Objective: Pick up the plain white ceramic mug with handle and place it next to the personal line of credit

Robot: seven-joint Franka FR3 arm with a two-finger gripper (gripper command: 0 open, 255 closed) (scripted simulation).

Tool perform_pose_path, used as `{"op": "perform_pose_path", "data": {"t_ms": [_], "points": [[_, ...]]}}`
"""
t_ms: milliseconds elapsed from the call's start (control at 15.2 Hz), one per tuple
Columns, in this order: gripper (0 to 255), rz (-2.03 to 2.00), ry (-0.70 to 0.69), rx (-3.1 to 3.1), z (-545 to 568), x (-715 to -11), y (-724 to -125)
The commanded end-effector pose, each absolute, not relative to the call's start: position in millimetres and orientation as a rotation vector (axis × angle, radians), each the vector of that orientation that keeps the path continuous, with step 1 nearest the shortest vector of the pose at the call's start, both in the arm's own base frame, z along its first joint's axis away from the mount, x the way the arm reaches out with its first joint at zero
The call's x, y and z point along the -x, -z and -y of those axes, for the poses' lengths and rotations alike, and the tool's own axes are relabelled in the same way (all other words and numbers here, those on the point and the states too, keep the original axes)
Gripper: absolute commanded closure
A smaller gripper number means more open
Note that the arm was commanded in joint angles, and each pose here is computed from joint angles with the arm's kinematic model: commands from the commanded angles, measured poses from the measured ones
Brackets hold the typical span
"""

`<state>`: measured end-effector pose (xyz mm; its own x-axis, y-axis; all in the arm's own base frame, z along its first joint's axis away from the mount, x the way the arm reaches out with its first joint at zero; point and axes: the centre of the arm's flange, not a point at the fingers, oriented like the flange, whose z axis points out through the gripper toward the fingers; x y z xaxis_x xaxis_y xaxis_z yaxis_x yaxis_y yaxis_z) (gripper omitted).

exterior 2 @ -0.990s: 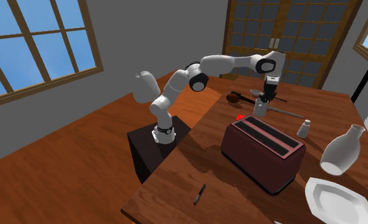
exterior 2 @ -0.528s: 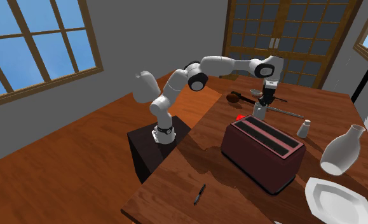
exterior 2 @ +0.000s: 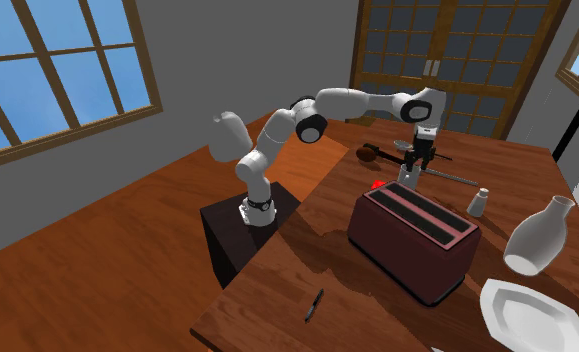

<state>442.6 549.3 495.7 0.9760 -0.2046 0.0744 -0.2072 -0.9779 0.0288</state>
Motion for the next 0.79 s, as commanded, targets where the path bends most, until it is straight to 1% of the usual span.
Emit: {"op": "perform_pose_path", "data": {"t_ms": [0, 132, 396, 726], "points": [[0, 0.322, -0.110, -3.087, -549, -443, -496], [0, 0.322, -0.110, -3.087, -549, -443, -496], [0, 0.322, -0.110, -3.087, -551, -439, -546], [0, 0.322, -0.110, -3.087, -551, -439, -546]]}}
